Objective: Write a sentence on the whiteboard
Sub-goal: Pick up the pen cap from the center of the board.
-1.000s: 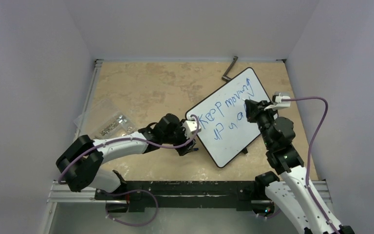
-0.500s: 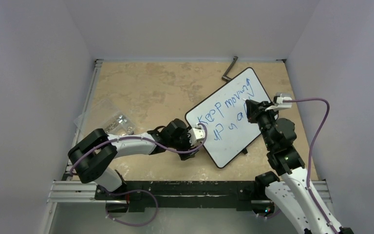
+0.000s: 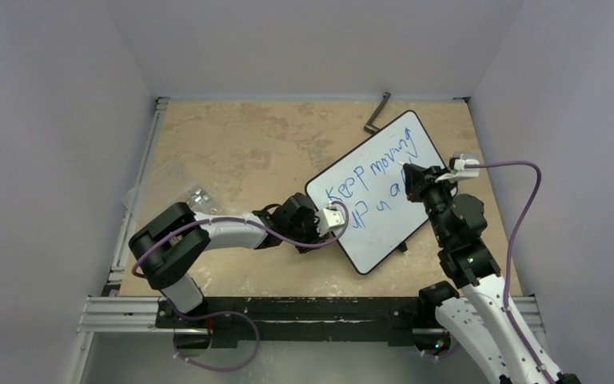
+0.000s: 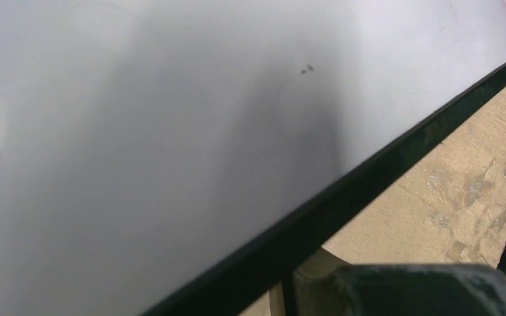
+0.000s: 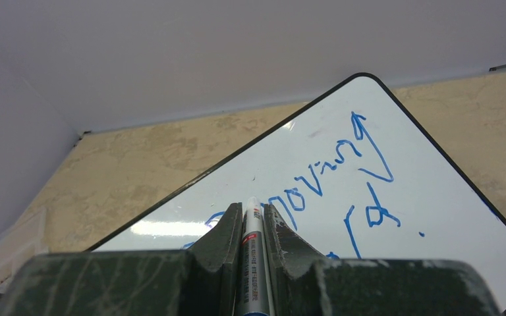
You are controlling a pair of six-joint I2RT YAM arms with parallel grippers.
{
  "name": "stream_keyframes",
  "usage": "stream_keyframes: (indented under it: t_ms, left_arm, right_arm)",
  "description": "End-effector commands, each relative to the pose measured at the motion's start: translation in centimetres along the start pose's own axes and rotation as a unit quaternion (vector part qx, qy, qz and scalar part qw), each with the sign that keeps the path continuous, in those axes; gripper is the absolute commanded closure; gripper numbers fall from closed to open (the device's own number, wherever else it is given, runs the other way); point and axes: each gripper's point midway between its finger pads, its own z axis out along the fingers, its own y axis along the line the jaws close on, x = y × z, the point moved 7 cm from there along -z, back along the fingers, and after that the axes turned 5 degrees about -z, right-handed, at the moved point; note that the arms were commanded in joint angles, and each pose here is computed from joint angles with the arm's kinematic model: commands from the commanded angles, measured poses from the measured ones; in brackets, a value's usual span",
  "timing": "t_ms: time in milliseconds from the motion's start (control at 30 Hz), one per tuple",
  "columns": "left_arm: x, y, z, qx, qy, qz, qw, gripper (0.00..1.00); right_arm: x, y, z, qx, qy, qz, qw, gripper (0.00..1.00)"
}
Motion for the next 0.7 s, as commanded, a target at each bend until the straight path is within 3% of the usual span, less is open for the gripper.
stream_keyframes:
  t_ms: [0, 167, 233, 300, 667]
  left_arm:
    - [-0.2, -0.4, 0.1, 0.017, 0.013, -0.004, 1.0, 0.75]
    - [0.8, -1.4, -0.2, 0.04, 0.023, -0.028, 0.999, 0.89]
    - [1.2, -1.7, -0.3, 0.048, 0.026, -0.037, 0.998, 1.0]
    - [1.9, -2.2, -0.8, 0.053, 0.047, -0.054, 0.996, 1.0]
    - [-0.6, -2.9, -4.3, 0.053, 0.042, -0.077, 0.995, 1.0]
  right_arm:
    - [-2.1, 0.3, -0.3, -0.003, -0.028, 0.007, 1.0, 1.0]
    - [-2.0, 0.4, -0.3, -0.005, -0.025, 0.009, 1.0, 1.0]
    - [-2.0, 0.5, -0.3, -0.006, -0.025, 0.009, 1.0, 1.0]
    - [-2.0, 0.5, -0.3, -0.007, -0.025, 0.01, 1.0, 1.0]
    - [-2.7, 1.6, -0.3, -0.049, -0.023, 0.015, 0.998, 1.0]
